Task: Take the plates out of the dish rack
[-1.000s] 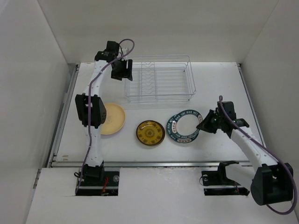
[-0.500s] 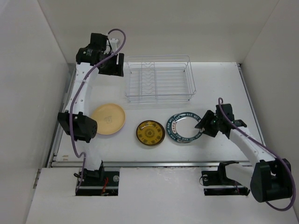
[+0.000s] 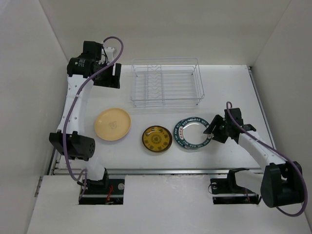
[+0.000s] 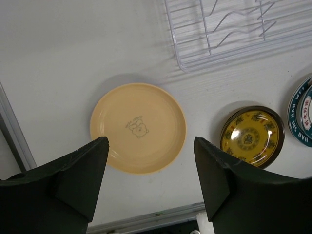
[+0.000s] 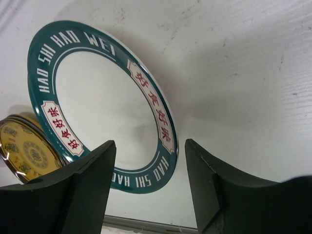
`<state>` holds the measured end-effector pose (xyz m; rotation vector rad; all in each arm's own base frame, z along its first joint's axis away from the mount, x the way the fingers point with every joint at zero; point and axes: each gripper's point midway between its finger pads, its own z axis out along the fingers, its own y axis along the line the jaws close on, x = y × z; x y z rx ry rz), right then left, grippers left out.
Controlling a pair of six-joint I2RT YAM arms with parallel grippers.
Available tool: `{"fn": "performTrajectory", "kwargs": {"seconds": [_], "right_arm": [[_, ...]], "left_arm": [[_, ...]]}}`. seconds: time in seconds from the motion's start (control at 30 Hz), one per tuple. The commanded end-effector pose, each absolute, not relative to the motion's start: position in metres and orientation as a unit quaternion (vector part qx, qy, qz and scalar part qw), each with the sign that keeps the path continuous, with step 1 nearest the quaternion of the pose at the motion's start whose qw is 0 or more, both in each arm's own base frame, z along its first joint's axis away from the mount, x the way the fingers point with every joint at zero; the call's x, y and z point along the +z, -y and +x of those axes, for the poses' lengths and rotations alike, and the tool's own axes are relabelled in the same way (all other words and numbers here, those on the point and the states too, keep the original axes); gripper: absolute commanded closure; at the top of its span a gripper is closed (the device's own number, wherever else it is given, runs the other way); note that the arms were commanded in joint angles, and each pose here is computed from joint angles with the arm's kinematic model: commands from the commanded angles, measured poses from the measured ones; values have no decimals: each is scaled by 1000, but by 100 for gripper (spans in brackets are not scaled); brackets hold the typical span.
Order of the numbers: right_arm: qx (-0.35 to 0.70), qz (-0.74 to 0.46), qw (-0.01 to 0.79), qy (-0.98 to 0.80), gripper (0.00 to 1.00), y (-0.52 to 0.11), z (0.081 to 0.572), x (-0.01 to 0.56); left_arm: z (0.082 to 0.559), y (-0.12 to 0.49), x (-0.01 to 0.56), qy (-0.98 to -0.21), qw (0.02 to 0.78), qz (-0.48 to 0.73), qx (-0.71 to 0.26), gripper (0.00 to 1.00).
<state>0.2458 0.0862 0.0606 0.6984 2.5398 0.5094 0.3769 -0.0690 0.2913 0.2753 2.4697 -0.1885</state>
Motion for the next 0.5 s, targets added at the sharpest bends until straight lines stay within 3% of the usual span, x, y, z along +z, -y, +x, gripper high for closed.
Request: {"fn": "performTrajectory", "kwargs": {"seconds": [0.0, 0.47], "right_arm": [[182, 256, 265, -912, 35, -81, 262, 67], [117, 239, 241, -933, 36, -83, 279, 43]], "left_arm": [[356, 56, 309, -933, 339, 111, -47, 32], [342, 53, 306, -933, 340, 110, -46, 29]]}}
